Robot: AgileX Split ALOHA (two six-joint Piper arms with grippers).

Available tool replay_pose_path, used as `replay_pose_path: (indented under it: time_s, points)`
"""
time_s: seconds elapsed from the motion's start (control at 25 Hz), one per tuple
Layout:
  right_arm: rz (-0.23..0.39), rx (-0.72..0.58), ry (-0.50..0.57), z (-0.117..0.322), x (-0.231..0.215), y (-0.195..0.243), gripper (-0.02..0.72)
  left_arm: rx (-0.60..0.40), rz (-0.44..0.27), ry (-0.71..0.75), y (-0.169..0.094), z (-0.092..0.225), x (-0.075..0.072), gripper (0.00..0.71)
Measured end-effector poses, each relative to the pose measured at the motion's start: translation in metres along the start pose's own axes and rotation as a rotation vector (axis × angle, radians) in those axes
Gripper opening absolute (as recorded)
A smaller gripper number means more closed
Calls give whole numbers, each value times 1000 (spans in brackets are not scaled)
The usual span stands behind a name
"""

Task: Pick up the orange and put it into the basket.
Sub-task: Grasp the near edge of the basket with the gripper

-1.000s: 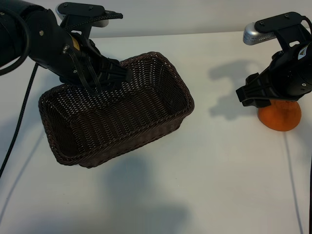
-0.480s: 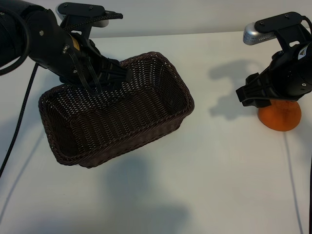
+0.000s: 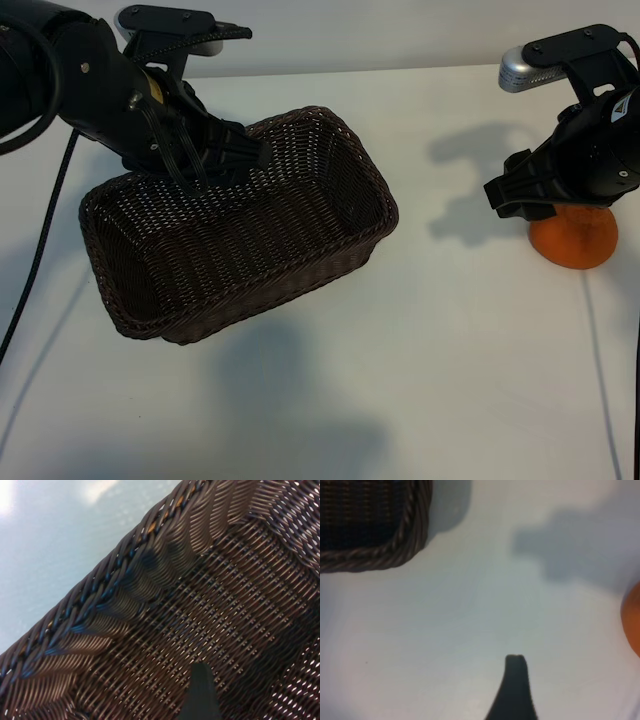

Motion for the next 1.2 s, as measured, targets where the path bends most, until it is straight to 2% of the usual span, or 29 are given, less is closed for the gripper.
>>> replay_pose_path:
  time_s: [0.4, 0.56, 0.72, 0.92, 1.2]
  points:
    - [0, 0, 0, 0, 0, 0, 581, 6, -3, -2, 0, 1, 0, 579]
    - [0, 0, 0, 0, 0, 0, 581, 14, -30, -58, -7, 2, 3, 579]
    - [0, 0, 0, 0, 0, 0, 581, -27, -119, -113, -27, 8, 16, 579]
    - [-3, 1, 2, 0, 0, 0, 581, -61, -245, -221, -38, 37, 44, 579]
    - [-18, 21, 9, 2, 2, 0, 581, -72, -264, -377, -25, 54, 60, 579]
Point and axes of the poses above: a point on each arm's last joint axis where the gripper is mounted, y pointing out along that axis toward the gripper, x along the wrist's bending axis when the last joint is at zero, z = x × y, the point moved 1 cm from there along y, pointing out along that axis toward the gripper, and after that the axes turned 15 degrees about -y, right-handed, at the moved point
